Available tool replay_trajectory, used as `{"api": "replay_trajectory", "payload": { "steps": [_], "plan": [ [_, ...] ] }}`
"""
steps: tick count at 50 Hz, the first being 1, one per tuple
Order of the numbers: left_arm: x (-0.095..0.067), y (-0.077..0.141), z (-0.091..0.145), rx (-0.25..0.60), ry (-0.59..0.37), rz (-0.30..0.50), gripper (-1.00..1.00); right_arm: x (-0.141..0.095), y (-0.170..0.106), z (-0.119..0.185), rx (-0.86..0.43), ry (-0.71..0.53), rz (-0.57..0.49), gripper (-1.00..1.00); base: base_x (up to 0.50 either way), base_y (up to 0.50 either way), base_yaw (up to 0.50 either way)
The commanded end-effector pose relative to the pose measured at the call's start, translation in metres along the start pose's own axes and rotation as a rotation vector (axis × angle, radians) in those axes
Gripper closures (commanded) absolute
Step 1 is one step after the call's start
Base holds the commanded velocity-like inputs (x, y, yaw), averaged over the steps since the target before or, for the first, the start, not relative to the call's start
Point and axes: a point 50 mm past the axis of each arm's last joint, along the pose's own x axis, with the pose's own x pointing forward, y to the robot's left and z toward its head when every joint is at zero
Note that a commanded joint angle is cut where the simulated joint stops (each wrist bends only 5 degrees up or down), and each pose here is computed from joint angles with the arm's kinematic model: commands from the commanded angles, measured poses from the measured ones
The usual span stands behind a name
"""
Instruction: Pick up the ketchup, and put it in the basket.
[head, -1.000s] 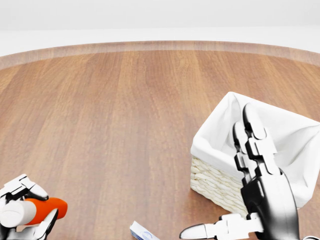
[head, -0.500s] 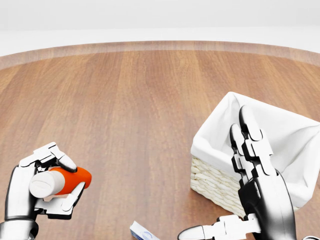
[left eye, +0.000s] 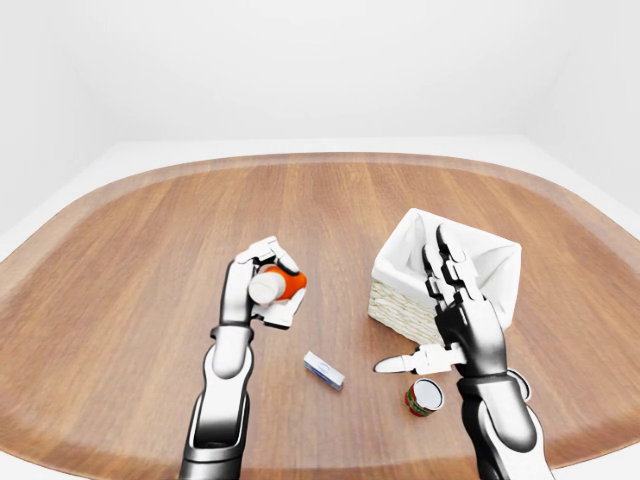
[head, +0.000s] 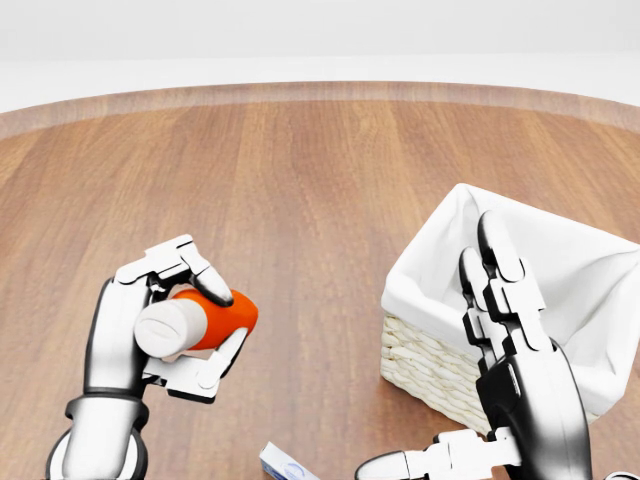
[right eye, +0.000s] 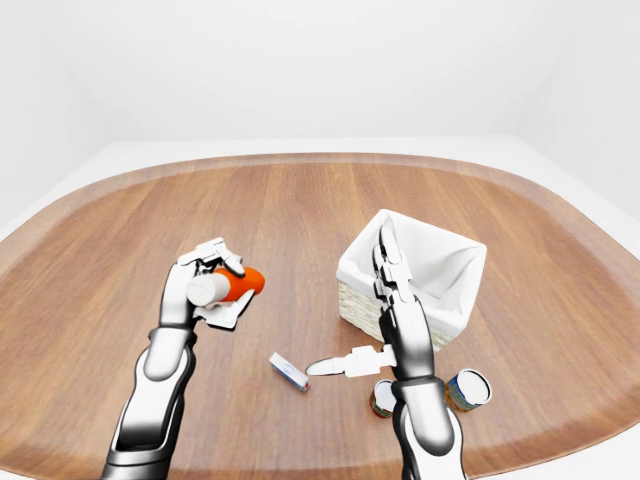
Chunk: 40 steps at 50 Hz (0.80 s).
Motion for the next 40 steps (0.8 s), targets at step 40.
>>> {"api": "replay_trajectory", "payload": {
  "steps": [40],
  "plan": [
    [-0.026,-0.096,0.075,-0.095,-0.271,-0.257,0.91,-0.003,0.003,0.003,0.002,-0.003,0.012,-1.00,0.00,0.00,0.00]
  ]
}}
